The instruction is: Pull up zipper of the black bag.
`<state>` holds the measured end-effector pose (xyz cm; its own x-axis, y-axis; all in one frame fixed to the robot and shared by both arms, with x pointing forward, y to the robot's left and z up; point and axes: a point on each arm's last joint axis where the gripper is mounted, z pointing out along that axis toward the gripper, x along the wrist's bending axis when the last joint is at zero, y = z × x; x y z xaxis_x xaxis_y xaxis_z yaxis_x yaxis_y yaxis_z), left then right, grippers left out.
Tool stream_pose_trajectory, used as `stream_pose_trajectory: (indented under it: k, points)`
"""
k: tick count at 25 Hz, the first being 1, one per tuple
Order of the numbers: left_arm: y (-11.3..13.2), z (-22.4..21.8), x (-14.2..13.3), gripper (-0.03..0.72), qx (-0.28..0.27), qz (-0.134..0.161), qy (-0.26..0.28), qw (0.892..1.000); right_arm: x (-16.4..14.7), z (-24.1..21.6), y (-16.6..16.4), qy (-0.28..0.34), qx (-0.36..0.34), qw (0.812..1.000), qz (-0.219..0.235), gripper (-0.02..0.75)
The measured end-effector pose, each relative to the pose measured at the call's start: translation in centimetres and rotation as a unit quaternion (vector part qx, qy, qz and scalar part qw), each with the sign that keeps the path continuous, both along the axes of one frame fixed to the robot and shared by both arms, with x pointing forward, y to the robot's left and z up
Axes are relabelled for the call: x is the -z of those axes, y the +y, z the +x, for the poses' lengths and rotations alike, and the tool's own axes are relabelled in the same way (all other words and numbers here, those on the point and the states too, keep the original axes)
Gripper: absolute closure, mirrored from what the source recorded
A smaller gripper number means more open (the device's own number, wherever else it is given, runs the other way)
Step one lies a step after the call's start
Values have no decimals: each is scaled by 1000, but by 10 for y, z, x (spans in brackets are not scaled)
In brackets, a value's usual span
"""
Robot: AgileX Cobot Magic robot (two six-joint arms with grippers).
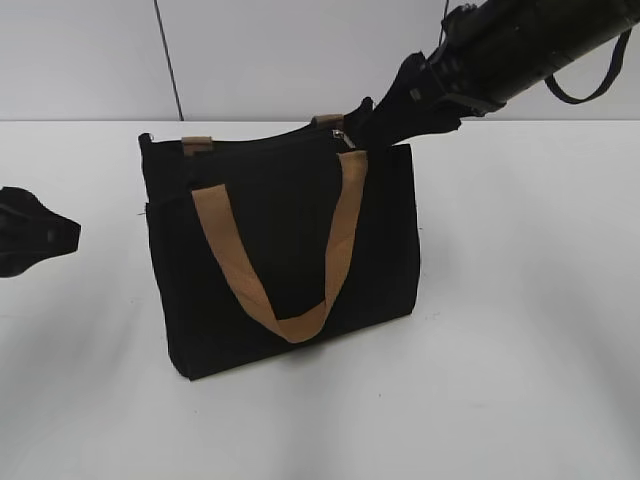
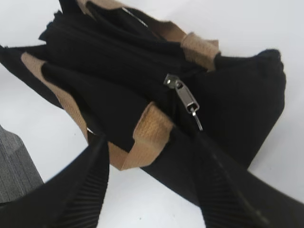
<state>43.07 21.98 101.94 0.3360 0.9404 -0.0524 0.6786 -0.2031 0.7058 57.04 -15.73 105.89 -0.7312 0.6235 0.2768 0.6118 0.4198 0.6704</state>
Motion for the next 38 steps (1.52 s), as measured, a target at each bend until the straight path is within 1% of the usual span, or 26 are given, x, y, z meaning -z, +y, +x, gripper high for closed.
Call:
stream_pose_trajectory:
  k: [3,6,12,15,17,20,23,24,27,30,32,35,38]
  points:
    - [0,-1,-13,276,-3,5,25,1000,0,-9,2,15,6,999,-35,304]
    - [1,-8,-24,274,-7,-6,38,999,2,-20,-4,29,20,998,-55,304]
    - [11,-34,-36,274,-7,-4,64,998,-7,-61,-17,24,29,998,-56,304]
    - [19,-50,-47,274,-5,-8,47,999,-10,-87,-25,24,37,998,-51,304]
    - [27,-67,-58,274,-5,-13,19,1000,-12,-108,-32,22,46,998,-44,304]
    - [35,-83,-62,274,-10,-5,25,1000,-16,-141,-42,8,66,997,-29,304]
    - [43,-101,-66,274,-11,-7,23,1000,-21,-174,-53,-22,91,996,-5,304]
    - [45,-107,-68,274,-11,-11,15,1000,-22,-185,-57,-32,100,994,4,304]
    - [55,-123,-74,274,-15,-8,-24,1000,-24,-220,-69,-67,123,990,28,304]
    - [65,-138,-79,274,-21,-5,-61,998,-20,-245,-80,-83,156,983,44,304]
    - [71,-149,-80,274,-25,-11,-81,996,-20,-262,-88,-103,184,976,55,307]
    - [77,-163,-78,274,-26,-19,-100,994,-22,-283,-103,-139,227,962,59,317]
    - [80,-172,-69,274,-27,-25,-110,993,-19,-302,-117,-165,262,950,44,319]
